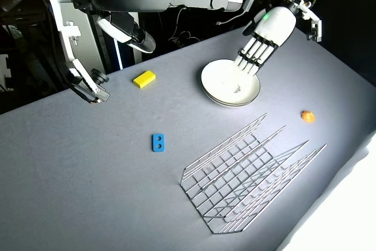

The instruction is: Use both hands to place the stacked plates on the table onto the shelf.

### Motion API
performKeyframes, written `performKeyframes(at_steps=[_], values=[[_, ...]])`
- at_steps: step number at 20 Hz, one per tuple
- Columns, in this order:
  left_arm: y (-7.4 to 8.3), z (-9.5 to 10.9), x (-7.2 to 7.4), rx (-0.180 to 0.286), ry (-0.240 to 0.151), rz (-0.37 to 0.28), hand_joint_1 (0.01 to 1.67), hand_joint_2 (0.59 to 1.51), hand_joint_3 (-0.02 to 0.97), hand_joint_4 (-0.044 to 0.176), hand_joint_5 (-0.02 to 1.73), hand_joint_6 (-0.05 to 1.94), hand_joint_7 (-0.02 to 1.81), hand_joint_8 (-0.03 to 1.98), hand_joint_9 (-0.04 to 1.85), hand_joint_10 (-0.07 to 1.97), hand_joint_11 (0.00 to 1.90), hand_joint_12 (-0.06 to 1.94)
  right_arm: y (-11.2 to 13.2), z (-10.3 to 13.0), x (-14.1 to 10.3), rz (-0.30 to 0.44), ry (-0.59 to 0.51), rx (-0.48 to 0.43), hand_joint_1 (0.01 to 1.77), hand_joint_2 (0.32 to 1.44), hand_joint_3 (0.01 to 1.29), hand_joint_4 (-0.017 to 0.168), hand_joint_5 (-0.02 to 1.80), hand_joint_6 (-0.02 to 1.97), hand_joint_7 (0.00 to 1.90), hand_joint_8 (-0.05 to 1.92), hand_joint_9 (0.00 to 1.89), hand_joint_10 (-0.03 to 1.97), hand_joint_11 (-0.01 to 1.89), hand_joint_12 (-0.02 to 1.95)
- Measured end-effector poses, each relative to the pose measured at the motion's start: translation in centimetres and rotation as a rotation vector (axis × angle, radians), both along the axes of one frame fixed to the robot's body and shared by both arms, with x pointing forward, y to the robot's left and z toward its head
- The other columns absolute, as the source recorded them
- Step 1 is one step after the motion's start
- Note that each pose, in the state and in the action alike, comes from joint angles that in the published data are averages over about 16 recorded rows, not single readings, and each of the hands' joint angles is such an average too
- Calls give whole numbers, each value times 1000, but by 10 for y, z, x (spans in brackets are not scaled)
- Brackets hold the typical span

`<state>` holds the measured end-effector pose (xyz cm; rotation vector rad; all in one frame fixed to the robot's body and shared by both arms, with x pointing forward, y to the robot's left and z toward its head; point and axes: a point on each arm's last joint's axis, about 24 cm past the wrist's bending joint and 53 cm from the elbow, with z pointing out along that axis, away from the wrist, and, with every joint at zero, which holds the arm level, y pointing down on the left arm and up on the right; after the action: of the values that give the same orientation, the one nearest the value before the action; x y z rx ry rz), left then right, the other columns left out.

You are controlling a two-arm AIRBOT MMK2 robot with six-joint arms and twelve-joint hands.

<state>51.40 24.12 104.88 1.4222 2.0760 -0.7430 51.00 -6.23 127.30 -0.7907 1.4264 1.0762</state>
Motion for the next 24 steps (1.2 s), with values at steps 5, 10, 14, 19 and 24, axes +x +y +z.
performKeyframes(at_steps=[5,10,14,19,24], values=[[9,-8,6,30,-1,44,21,1114,21,-1,4,-15,10,-13,9,-2,16,-12,-1,-1,3,-11,7,-3,854,918,16,8,20,23,11,21,13,7,21,-8],[11,-8,9,25,3,77,21,1115,21,-2,0,-10,12,-14,6,-5,16,-12,0,-3,6,-17,19,-5,859,934,16,8,21,23,11,21,13,7,22,-8],[8,-5,9,3,11,87,21,1115,21,-3,-1,-4,11,-15,5,-5,16,-12,4,-7,8,-19,32,-10,857,936,16,8,20,23,11,21,13,7,22,-8],[3,1,4,-27,31,73,20,1113,21,-1,4,3,15,-16,12,1,16,-12,11,-15,9,-15,46,-24,855,935,16,8,20,24,11,20,13,7,21,-8],[0,6,-5,-51,58,46,21,1112,21,1,11,8,16,-15,19,7,16,-12,19,-24,8,-9,60,-39,863,934,16,7,20,24,11,21,13,8,21,-8]])
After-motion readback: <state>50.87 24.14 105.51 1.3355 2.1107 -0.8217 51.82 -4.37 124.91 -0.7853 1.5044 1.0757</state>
